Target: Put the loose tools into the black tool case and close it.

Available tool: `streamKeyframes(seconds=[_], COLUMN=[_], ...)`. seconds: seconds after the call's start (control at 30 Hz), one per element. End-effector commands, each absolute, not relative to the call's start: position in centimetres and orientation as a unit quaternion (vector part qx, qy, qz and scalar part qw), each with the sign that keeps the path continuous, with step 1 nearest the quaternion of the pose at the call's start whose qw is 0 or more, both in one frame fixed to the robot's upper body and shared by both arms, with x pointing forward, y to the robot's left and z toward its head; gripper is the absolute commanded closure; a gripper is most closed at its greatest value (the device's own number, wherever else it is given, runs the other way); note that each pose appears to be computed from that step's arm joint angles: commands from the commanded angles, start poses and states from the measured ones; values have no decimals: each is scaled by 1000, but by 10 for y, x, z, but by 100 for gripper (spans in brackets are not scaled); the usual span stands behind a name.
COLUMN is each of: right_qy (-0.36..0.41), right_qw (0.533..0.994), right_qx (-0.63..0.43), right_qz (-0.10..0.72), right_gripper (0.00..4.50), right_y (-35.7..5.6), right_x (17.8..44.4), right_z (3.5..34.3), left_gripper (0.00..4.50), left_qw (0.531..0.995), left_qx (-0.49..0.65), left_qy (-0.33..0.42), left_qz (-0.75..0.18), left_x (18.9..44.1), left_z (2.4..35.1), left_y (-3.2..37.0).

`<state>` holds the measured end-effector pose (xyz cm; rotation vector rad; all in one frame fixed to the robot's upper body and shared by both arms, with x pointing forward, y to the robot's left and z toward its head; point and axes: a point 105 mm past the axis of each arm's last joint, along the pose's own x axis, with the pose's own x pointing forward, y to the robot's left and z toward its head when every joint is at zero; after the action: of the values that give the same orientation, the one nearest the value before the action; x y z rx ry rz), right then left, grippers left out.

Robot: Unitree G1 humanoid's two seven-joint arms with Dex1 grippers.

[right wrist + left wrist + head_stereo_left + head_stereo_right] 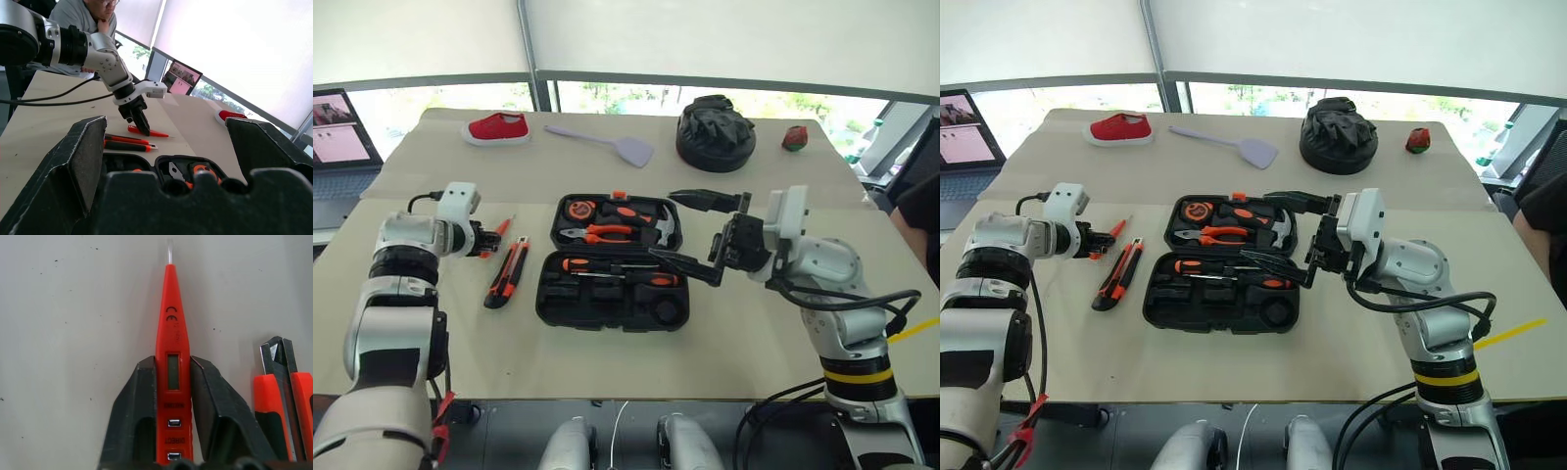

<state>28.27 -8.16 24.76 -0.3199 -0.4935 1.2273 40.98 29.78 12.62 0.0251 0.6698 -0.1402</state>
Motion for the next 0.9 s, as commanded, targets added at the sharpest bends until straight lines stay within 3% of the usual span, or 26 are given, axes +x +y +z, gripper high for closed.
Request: streamKeyframes(seconds=[0.03, 0.13, 0.27, 0.33, 0.47, 0.6, 0.9], right_qy=[-248, -248, -232, -218, -146, -37, -32], right_qw=[767, 769, 778, 778, 774, 762, 775], right_qx=[-137, -130, -121, -123, -162, -174, -187], right_qz=[575, 574, 571, 576, 594, 622, 602], right_gripper=[0, 0, 0, 0, 0, 0, 0], right_y=[-80, -81, -91, -96, -103, -106, -116], right_x=[278, 280, 282, 280, 276, 264, 267], right_z=[259, 260, 259, 257, 239, 202, 190], left_gripper=[405, 405, 405, 405, 405, 405, 405], left_qw=[954, 964, 953, 929, 860, 743, 698], left_qx=[-4, 2, 45, 79, 210, 319, 394], left_qy=[288, 240, 95, 88, 152, 92, 147], left_qz=[-82, -112, -283, -351, -440, -581, -579], left_x=[408, 404, 384, 366, 336, 305, 313], left_z=[137, 159, 210, 217, 216, 212, 157], left_y=[304, 308, 287, 278, 258, 186, 164])
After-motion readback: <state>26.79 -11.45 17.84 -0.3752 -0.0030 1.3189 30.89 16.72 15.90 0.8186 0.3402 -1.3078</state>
